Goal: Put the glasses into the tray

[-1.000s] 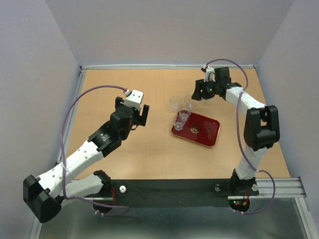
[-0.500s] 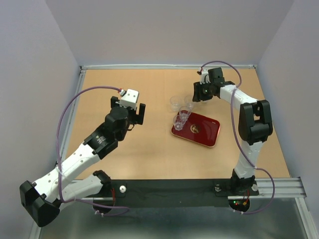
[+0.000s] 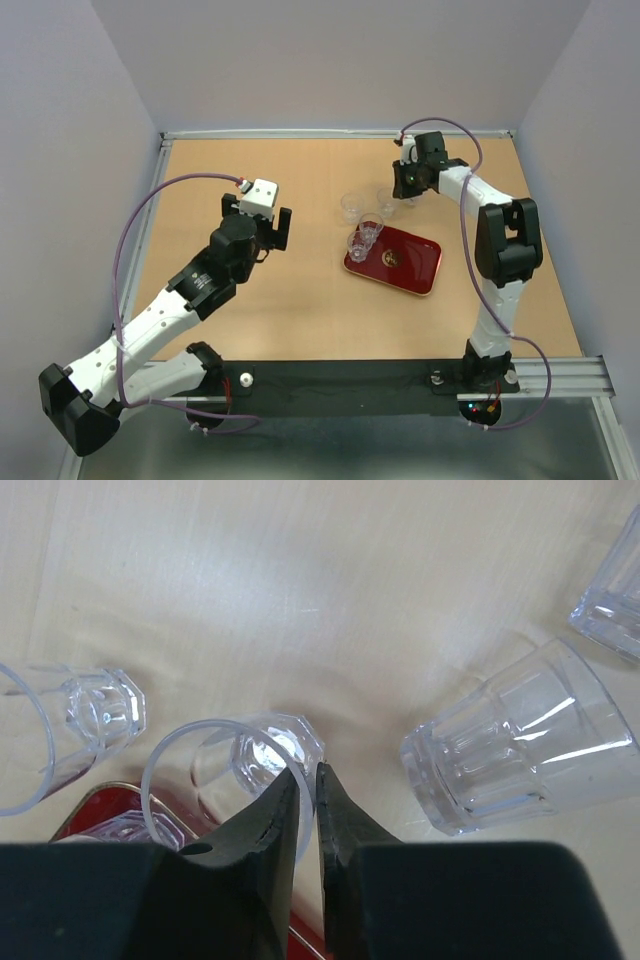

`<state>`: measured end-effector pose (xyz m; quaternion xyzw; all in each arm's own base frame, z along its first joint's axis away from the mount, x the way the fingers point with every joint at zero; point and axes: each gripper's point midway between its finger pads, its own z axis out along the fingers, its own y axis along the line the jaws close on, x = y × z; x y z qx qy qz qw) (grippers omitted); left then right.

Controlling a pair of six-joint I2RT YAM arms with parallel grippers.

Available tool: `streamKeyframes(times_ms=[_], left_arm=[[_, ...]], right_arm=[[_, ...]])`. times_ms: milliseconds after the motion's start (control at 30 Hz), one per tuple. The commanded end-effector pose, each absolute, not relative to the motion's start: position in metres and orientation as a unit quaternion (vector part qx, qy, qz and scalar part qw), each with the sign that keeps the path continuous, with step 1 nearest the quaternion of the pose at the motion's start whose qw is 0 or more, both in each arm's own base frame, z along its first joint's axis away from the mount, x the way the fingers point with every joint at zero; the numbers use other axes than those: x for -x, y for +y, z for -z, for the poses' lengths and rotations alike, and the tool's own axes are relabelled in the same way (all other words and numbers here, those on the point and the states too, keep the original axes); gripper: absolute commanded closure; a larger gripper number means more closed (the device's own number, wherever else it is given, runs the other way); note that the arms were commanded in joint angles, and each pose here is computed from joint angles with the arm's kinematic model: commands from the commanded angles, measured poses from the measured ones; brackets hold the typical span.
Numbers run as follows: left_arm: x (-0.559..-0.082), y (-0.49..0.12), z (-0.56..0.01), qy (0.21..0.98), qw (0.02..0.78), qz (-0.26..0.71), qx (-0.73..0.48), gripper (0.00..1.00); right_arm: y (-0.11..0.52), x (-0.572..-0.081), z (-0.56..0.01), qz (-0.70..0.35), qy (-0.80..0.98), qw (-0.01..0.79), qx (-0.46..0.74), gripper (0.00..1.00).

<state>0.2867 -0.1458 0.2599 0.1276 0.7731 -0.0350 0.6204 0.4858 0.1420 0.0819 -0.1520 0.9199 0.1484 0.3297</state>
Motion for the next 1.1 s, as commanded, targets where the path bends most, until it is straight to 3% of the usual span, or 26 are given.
streamKeyframes(times_ms=[0, 333, 1067], left_arm=[[-0.288, -0.140, -0.268, 0.762, 0.637, 0.032, -0.114, 0.10], [-0.288, -0.138, -0.271, 0.759, 0.640, 0.032, -0.111, 0.11], [-0.287, -0.138, -0.271, 0.758, 0.642, 0.034, -0.111, 0.11]], right_arm=[[0.144, -0.504, -0.105, -0.134, 0.906, 0.363, 0.172, 0.85], [0.147, -0.490, -0.169, -0.135, 0.860, 0.425, 0.250, 0.89], [0.151, -0.413, -0.170, -0.178, 0.832, 0.421, 0.314, 0.89]])
